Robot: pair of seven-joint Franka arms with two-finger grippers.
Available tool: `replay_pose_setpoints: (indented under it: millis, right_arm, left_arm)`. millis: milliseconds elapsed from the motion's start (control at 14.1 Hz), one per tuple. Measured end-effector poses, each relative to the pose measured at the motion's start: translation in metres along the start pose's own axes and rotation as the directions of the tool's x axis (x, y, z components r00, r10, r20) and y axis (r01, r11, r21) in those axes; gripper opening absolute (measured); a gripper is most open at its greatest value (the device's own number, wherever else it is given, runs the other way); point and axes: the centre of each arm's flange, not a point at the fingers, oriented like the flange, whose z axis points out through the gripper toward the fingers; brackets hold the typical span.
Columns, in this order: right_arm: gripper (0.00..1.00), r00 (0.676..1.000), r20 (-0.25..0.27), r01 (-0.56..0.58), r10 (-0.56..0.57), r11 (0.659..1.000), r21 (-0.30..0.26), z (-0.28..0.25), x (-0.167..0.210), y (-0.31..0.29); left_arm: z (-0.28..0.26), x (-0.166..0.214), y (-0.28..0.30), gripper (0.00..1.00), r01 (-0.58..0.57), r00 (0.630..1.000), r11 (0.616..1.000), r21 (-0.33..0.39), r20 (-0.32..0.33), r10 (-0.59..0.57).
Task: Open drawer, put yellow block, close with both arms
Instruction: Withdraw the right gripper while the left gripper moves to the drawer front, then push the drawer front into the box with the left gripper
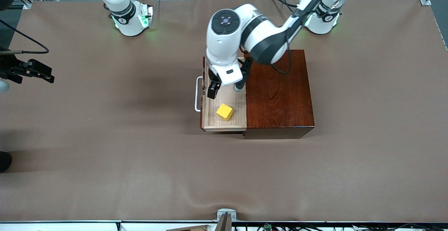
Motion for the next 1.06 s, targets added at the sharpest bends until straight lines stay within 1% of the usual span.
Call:
replay_pose_setpoints:
  millis: [71, 142, 284, 497, 852, 1065]
  right_arm:
    - [1.0, 1.0, 0.002, -0.005, 0.005, 1.0, 0.0, 0.0, 0.0, -0.002]
    - [1.0, 1.0, 0.004, -0.006, 0.006, 1.0, 0.0, 0.0, 0.0, -0.003]
    - [1.0, 1.0, 0.005, -0.004, 0.004, 1.0, 0.0, 0.0, 0.0, -0.005]
    - [1.0, 1.0, 0.004, -0.006, 0.006, 1.0, 0.0, 0.0, -0.001, -0.005]
    - [1.0, 1.0, 0.0, -0.012, 0.012, 1.0, 0.01, -0.001, 0.0, -0.003]
    - [1.0, 1.0, -0.01, -0.023, 0.024, 0.999, 0.035, -0.002, 0.0, 0.001]
  left_arm:
    - [0.009, -0.012, -0.003, 1.0, 0.04, 0.999, 0.999, -0.016, -0.008, -0.04]
    - [0.016, -0.025, -0.007, 1.0, 0.065, 0.998, 0.997, -0.037, -0.001, -0.065]
    - [0.024, -0.045, -0.01, 1.0, 0.082, 0.996, 0.994, -0.077, 0.038, -0.08]
    - [0.031, -0.056, -0.009, 1.0, 0.113, 0.991, 0.987, -0.115, 0.087, -0.103]
    - [0.054, -0.062, -0.011, 1.0, 0.144, 0.986, 0.984, -0.106, 0.098, -0.133]
    - [0.067, -0.063, -0.012, 1.0, 0.189, 0.978, 0.978, -0.088, 0.101, -0.18]
